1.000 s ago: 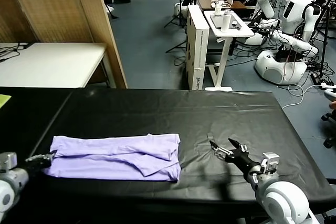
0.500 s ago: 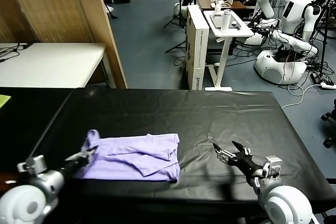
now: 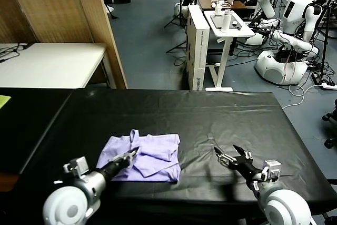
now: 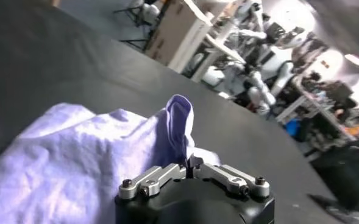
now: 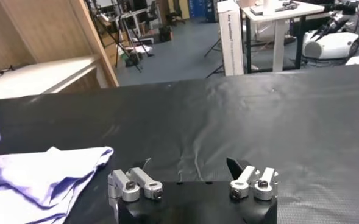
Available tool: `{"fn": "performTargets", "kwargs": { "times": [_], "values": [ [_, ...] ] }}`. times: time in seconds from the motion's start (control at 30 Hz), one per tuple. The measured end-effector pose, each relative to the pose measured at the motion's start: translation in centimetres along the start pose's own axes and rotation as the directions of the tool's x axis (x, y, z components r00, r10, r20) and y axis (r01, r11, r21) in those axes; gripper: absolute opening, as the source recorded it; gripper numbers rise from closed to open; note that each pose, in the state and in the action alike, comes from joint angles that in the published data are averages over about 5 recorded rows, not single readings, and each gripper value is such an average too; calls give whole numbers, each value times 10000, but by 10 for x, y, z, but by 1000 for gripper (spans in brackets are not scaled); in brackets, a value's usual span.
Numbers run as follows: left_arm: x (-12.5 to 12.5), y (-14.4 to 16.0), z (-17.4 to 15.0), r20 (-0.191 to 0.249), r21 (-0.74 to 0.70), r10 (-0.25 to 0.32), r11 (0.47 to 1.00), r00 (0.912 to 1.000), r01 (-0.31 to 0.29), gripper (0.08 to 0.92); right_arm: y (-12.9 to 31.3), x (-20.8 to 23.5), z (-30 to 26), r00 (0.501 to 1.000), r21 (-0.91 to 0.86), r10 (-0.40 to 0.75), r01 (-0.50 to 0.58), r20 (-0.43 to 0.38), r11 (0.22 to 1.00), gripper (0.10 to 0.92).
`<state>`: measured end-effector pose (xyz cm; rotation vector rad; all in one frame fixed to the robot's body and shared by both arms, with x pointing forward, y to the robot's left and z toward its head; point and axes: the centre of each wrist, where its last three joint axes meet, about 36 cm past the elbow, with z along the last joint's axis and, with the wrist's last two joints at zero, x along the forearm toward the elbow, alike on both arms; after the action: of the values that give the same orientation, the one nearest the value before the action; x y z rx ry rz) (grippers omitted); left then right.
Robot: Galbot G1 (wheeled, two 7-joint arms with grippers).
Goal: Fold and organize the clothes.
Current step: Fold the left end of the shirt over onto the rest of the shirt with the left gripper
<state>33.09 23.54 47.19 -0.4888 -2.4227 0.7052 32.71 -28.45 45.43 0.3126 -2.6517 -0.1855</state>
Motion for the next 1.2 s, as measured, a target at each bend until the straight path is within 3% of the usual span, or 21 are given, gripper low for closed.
{"fn": "performTargets", "kwargs": {
  "times": [0.37, 0.93, 1.03, 1.2],
  "values": [
    [-24, -22, 20, -387, 164, 558, 9983, 9977, -552, 164, 0, -1, 2, 10000, -6, 48, -48, -11, 10000, 907],
    [-49, -27, 29, -443, 352, 552, 9979, 9975, -537, 164, 4, -5, 3, 10000, 55, -48, 48, -60, 10000, 907],
    [-50, -28, 34, -500, 370, 532, 9980, 9973, -514, 220, 5, -7, 0, 9997, 111, -224, 225, -118, 9997, 907],
    [-49, -36, 40, -486, 523, 614, 9969, 9969, -589, 510, 8, -12, -10, 9966, 19, -788, 789, -257, 9969, 907]
  ]
}}
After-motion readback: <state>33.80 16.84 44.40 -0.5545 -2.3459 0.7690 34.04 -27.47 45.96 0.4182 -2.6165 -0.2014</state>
